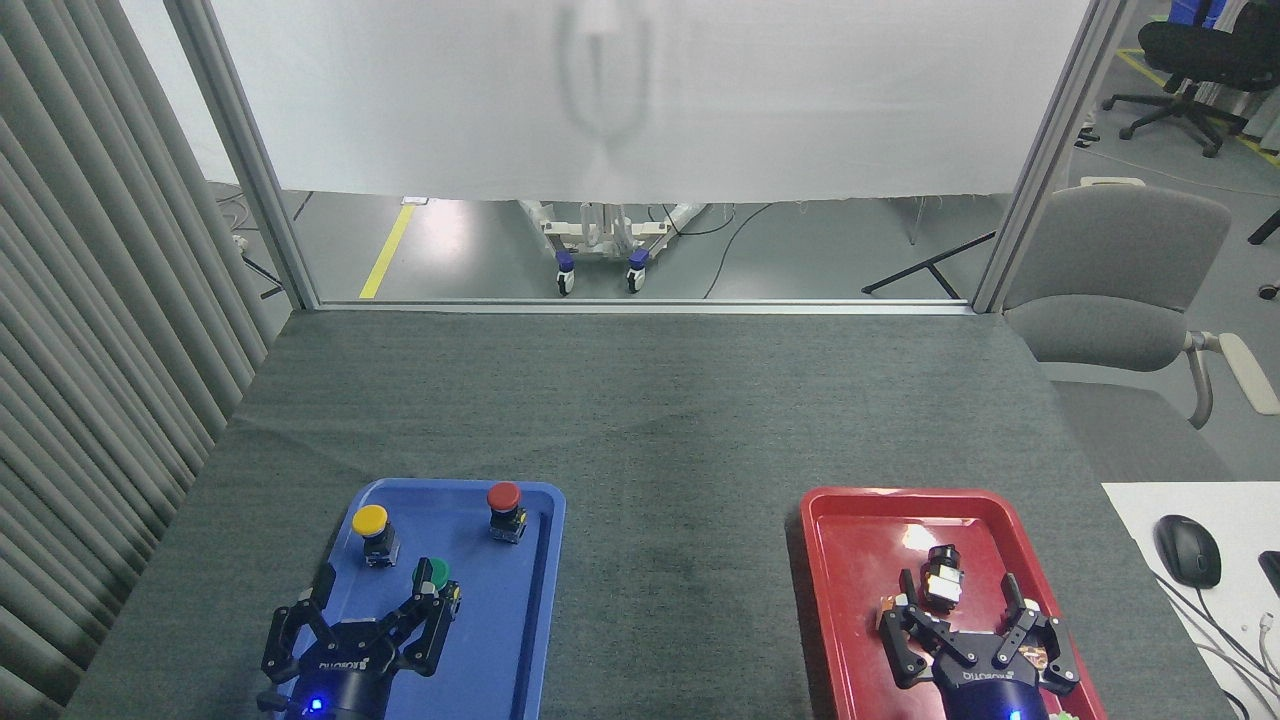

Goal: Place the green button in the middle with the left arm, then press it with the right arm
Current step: 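Lower the left hand onto the green button on the blue tray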

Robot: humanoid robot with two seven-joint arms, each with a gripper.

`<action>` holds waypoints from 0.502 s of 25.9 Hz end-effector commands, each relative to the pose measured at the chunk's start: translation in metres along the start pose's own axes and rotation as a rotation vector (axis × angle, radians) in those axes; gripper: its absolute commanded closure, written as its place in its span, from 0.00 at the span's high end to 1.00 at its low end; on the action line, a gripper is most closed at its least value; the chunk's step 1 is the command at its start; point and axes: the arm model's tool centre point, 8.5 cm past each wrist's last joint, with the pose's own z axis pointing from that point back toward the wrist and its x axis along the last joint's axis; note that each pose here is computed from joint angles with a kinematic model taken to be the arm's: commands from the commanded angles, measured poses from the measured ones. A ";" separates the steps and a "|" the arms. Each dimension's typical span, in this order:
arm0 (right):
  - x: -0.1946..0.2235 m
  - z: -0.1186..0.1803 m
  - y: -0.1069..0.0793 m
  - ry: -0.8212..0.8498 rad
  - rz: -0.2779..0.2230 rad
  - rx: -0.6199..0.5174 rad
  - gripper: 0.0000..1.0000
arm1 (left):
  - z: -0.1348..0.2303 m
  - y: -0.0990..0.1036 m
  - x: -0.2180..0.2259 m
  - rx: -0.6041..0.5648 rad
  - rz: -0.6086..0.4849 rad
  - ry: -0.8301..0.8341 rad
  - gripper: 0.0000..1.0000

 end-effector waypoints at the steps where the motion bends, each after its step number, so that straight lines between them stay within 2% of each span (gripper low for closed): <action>1: 0.000 0.000 0.000 0.001 0.002 0.000 1.00 | 0.000 -0.001 0.000 -0.004 0.001 0.000 1.00; 9: -0.001 0.001 0.002 0.004 0.002 0.004 1.00 | 0.005 0.003 0.000 0.073 -0.014 -0.003 1.00; 13: -0.001 0.001 0.002 0.006 0.002 0.004 1.00 | 0.004 0.003 0.001 0.065 -0.010 -0.016 1.00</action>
